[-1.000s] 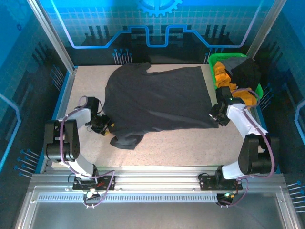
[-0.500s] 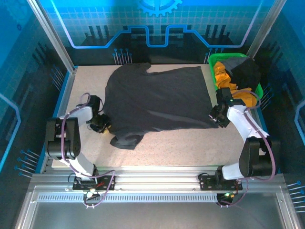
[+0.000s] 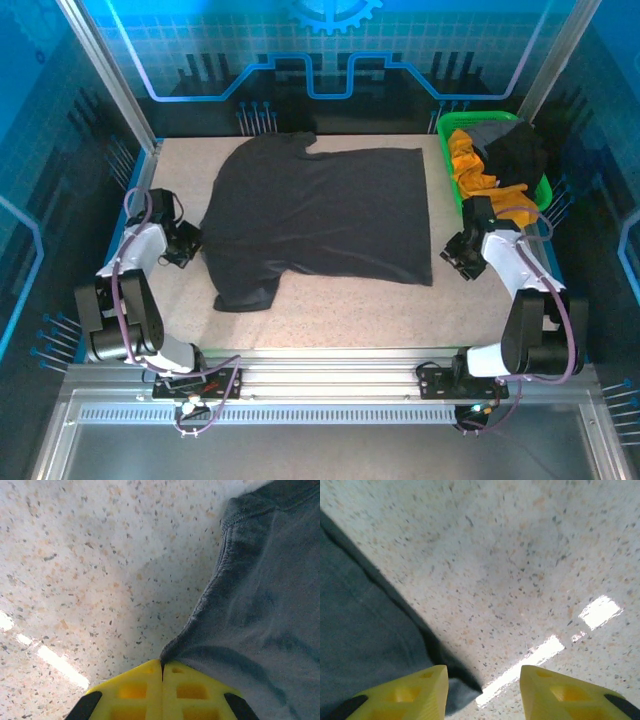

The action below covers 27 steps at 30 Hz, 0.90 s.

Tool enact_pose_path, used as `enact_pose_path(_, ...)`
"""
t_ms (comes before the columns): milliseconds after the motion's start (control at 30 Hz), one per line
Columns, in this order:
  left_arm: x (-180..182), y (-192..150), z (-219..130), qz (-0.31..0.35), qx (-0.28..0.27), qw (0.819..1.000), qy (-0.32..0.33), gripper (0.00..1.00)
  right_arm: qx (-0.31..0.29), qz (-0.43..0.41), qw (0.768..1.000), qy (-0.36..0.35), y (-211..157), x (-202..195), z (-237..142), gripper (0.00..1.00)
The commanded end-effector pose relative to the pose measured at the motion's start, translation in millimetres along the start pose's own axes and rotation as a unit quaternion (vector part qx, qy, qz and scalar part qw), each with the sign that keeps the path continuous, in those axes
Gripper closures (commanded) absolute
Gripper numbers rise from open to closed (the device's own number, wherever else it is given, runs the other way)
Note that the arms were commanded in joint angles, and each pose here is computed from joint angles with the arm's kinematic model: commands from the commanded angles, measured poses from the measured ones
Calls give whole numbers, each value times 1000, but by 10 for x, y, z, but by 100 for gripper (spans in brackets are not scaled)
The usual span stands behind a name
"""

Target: Fold and stack the t-shirts

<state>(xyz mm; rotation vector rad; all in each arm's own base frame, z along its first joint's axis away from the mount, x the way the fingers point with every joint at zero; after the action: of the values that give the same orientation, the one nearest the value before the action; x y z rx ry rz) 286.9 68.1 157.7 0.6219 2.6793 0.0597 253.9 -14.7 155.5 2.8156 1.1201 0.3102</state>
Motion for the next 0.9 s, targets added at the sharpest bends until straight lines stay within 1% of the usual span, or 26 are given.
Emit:
enact_pose_path(0, -3, -11, -18, 9, 14, 1000, -4, 100, 49, -3, 999, 7, -174, 46, 181, 58)
enact_pose_path(133, 3, -71, -3, 5, 33, 999, -20, 100, 71, -13, 997, 10, -390, 169, 259, 55)
enact_pose_path(300, 33, -109, -12, 7, 38, 999, -22, 100, 82, 20, 996, -2, -559, 106, 352, 55)
enact_pose_path(400, 30, -120, -14, 6, 42, 999, -23, 100, 79, 32, 996, 0, -550, 105, 379, 55)
enact_pose_path(567, 35, -120, -13, 5, 43, 999, -20, 100, 107, 57, 993, -16, -559, 132, 479, 56)
enact_pose_path(633, 32, -125, -13, 5, 45, 999, -19, 100, 108, 69, 992, -18, -537, 146, 524, 56)
enact_pose_path(767, 25, -120, -21, 7, 44, 999, -19, 100, 114, 81, 990, -14, -434, 258, 571, 56)
enact_pose_path(867, 29, -125, -18, 7, 44, 999, -18, 100, 119, 84, 989, -7, -387, 341, 593, 58)
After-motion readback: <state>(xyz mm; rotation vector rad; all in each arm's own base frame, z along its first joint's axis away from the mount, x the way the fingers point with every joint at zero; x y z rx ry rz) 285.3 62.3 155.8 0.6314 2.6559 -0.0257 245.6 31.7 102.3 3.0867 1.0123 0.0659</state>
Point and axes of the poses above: each hand's point on the last joint's axis, 136 mm out from that joint toward the fingers, its own z axis out along the fingers, its own x axis along the line the jaws close on, y = z × x, the point moved 9 cm from there along -z, back along the fingers, and after that the axes turned 3 degrees about -z, right-handed, at the moved point
